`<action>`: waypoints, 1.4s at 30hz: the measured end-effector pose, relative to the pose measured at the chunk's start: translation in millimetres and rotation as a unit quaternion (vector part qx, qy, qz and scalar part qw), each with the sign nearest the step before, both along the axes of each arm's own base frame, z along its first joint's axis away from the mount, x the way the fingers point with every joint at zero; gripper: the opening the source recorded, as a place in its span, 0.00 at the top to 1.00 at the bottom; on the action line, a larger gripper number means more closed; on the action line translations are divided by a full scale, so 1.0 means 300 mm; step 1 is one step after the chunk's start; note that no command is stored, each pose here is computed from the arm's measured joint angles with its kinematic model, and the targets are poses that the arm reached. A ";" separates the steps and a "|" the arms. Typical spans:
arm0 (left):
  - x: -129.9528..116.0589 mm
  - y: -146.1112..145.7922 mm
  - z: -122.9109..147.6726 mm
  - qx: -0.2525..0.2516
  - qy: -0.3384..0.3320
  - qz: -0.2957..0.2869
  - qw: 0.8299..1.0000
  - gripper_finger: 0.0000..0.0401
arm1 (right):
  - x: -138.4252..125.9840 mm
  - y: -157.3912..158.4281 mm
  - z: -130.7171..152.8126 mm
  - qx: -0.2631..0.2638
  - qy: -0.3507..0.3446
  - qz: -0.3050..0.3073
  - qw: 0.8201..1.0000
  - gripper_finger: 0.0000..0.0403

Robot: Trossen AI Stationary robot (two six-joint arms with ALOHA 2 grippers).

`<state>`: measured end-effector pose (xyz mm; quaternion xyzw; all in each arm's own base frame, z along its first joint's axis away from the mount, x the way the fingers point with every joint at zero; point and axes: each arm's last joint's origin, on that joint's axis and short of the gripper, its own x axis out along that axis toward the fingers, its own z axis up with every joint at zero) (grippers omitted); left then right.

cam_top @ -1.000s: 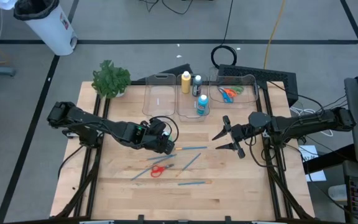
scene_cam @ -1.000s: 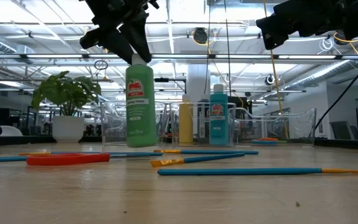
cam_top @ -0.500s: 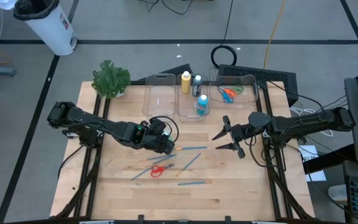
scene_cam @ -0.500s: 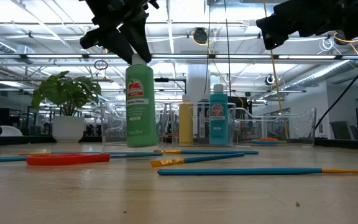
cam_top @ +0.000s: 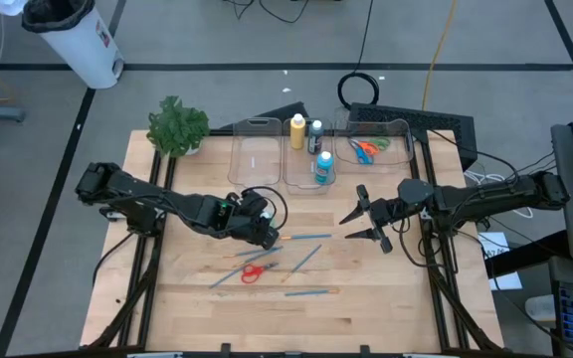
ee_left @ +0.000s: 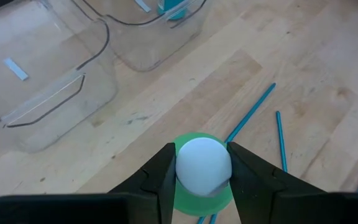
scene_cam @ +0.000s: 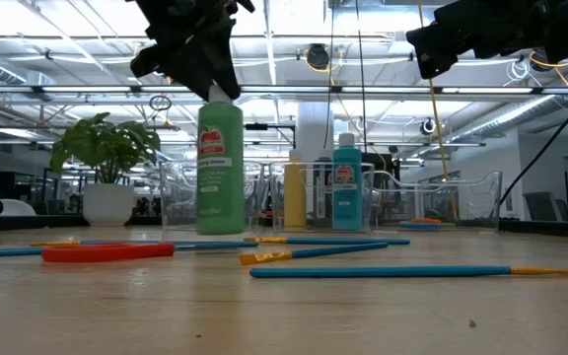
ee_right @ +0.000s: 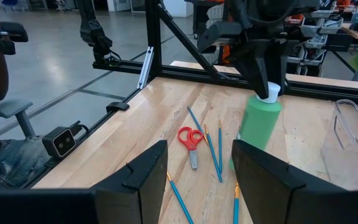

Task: Pick & Place Paint Supplies
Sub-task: Put the green paint bottle into the middle transparent bin

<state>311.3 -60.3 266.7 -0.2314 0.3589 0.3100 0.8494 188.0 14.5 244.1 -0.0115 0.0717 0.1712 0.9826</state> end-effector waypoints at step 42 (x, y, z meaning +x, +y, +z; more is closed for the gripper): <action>0.006 -0.001 0.003 0.110 0.061 -0.149 0.981 0.69 | 0.000 0.000 0.000 0.000 0.000 0.000 1.000 0.58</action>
